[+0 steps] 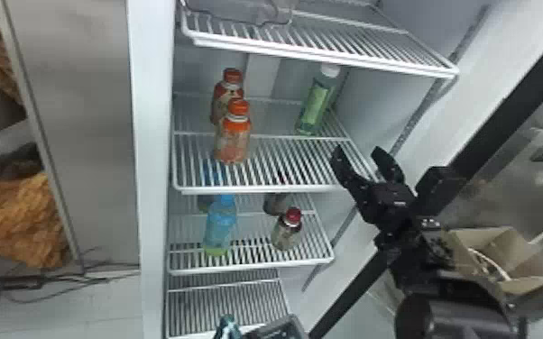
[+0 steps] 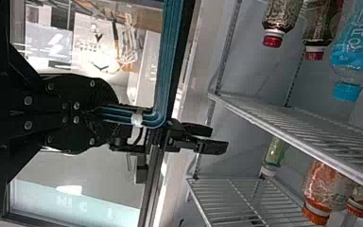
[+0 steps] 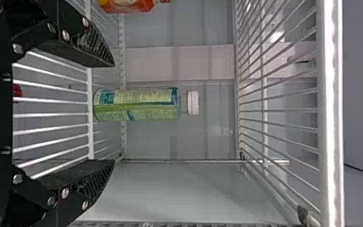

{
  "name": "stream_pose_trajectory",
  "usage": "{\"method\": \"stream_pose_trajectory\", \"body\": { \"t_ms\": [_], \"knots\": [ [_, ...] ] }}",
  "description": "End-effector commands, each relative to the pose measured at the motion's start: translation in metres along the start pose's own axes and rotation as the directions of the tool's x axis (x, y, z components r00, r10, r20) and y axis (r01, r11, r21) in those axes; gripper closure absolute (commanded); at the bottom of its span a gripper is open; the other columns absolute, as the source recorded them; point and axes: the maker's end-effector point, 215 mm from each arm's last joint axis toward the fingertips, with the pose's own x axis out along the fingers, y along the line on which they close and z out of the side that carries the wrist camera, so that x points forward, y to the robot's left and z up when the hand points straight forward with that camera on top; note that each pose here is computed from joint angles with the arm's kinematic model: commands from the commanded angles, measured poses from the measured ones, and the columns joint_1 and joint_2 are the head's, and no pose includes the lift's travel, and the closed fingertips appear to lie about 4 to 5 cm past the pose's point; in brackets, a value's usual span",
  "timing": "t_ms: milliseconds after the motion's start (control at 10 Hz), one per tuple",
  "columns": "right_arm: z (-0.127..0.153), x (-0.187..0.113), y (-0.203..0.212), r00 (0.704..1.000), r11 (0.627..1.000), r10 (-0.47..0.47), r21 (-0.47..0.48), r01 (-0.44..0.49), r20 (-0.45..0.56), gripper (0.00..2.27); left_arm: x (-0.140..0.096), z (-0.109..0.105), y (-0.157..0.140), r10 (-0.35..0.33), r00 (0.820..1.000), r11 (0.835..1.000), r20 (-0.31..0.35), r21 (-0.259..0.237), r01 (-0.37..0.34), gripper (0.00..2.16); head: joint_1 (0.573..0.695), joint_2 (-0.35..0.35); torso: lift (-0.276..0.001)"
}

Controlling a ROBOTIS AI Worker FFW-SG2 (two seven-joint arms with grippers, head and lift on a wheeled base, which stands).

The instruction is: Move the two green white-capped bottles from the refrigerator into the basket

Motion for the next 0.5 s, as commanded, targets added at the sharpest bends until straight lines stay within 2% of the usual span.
{"method": "stream_pose_trajectory", "body": {
  "t_ms": [0, 400],
  "knots": [
    [0.003, 0.012, 0.001, 1.0, 1.0, 0.003, -0.002, -0.003, 0.016, 0.22, 0.0, -0.001, 0.0, 0.0, 1.0, 1.0, -0.002, -0.001, 0.0, 1.22, 0.695, -0.35, -0.004],
    [-0.006, 0.042, -0.002, 1.0, 0.999, 0.005, 0.041, -0.006, 0.03, 0.13, 0.001, 0.0, -0.001, 0.0, 1.0, 1.0, -0.005, 0.002, 0.0, 1.22, 0.695, -0.35, -0.004]
  ]
}}
